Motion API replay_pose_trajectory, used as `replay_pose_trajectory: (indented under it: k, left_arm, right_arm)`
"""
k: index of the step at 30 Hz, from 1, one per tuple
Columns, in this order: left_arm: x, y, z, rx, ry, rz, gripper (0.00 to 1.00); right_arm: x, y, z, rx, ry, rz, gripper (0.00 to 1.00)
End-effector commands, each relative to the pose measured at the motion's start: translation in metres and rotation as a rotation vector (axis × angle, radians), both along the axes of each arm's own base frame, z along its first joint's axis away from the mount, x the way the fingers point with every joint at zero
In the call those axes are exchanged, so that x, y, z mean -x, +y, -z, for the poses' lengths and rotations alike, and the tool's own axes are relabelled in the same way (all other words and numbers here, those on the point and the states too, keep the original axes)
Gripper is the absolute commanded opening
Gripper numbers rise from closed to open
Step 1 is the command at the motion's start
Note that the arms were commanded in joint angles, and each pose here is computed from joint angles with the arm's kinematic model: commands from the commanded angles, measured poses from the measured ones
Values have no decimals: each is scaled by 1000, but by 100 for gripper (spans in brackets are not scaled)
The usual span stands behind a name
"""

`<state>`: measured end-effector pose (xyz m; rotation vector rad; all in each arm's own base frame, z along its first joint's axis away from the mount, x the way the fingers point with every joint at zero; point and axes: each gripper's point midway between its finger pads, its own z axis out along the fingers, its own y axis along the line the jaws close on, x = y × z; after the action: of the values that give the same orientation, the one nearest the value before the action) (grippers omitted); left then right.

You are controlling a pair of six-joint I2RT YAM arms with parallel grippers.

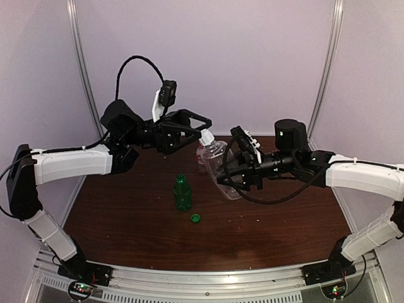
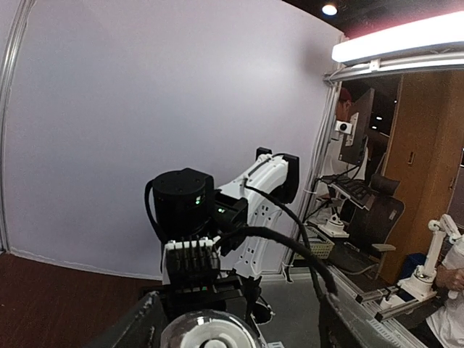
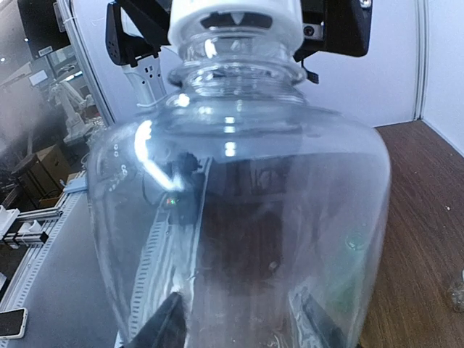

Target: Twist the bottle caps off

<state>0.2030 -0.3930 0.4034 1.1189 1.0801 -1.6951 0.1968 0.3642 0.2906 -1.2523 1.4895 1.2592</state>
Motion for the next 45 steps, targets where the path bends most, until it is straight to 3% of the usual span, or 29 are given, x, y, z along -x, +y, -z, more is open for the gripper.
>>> replay_pose_trajectory:
  k: [1, 16, 25, 31, 36, 41, 45]
  left_arm:
    - [23, 10, -5, 58, -93, 116, 74]
    - [12, 1, 13, 10, -65, 97, 60]
    - [10, -2, 16, -12, -61, 87, 31]
    - [5, -2, 10, -15, -45, 40, 12]
    - [-26, -8, 12, -103, 15, -162, 0]
    - [-75, -15, 18, -253, 159, -557, 1]
    - [-87, -16, 24, -311, 227, -705, 4]
  right_arm:
    - [13, 4, -21, -69, 28, -120, 49]
    - [17, 7, -24, -83, 51, -167, 49]
    - [8, 6, -23, -74, 48, -117, 49]
    - [-14, 0, -19, -30, -2, 33, 48]
    - [-56, -17, -13, 46, -88, 316, 46]
    - [-88, -37, -10, 80, -160, 562, 45]
    - [-99, -49, -11, 87, -216, 689, 44]
